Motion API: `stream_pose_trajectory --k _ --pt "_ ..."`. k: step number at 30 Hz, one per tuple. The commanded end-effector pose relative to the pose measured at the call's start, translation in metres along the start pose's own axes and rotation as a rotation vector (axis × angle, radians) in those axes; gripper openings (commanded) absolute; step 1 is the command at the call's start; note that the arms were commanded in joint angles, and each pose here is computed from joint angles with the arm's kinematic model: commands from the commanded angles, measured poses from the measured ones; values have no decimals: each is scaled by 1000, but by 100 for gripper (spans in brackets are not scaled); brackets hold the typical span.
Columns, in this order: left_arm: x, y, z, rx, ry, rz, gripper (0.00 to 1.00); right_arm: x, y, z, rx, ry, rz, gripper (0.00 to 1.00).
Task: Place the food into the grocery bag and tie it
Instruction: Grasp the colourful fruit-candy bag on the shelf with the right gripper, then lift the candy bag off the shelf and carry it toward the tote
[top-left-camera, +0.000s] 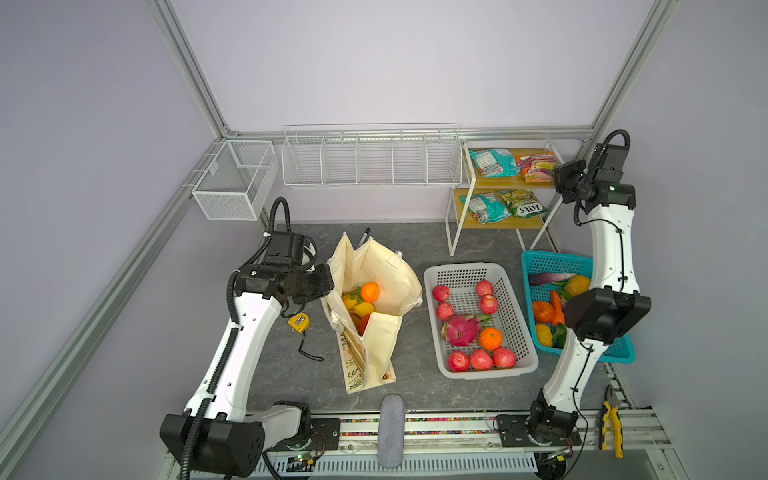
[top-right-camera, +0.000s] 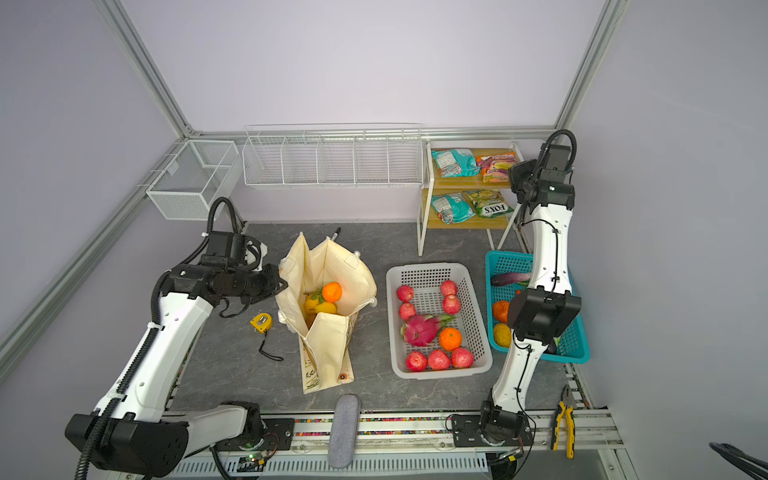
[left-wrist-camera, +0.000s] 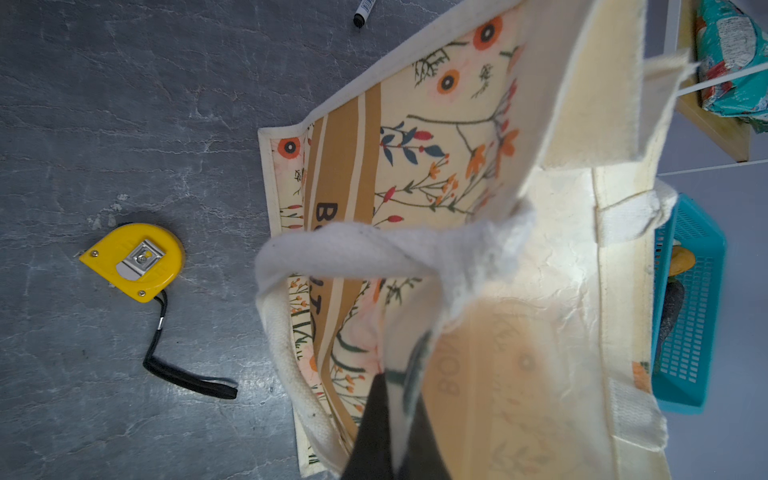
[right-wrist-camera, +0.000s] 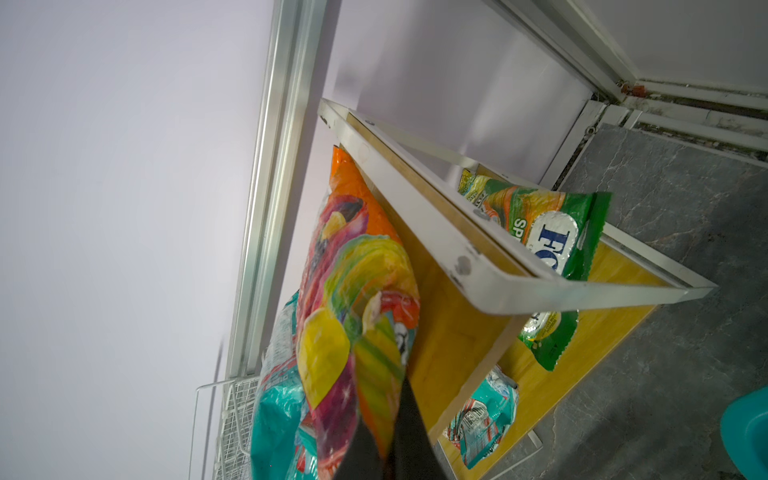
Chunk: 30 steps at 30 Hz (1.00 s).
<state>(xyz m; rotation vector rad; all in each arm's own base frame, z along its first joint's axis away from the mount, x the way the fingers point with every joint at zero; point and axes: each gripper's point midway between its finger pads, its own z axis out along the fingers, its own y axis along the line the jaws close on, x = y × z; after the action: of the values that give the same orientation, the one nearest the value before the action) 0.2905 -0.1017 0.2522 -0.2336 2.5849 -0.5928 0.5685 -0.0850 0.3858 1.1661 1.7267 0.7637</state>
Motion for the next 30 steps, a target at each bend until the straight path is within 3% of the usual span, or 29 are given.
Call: stream_pose_trajectory --k 1,13,30 --pt "0 -1 -12 -13 -12 17 0 -17 29 -33 -71 -81 -64 7" --pt "6 1 -12 -10 -13 15 0 -15 65 -52 -193 -83 -181 7" --pt "15 4 -15 -6 -13 19 0 -12 115 -109 -345 -131 -331 7"
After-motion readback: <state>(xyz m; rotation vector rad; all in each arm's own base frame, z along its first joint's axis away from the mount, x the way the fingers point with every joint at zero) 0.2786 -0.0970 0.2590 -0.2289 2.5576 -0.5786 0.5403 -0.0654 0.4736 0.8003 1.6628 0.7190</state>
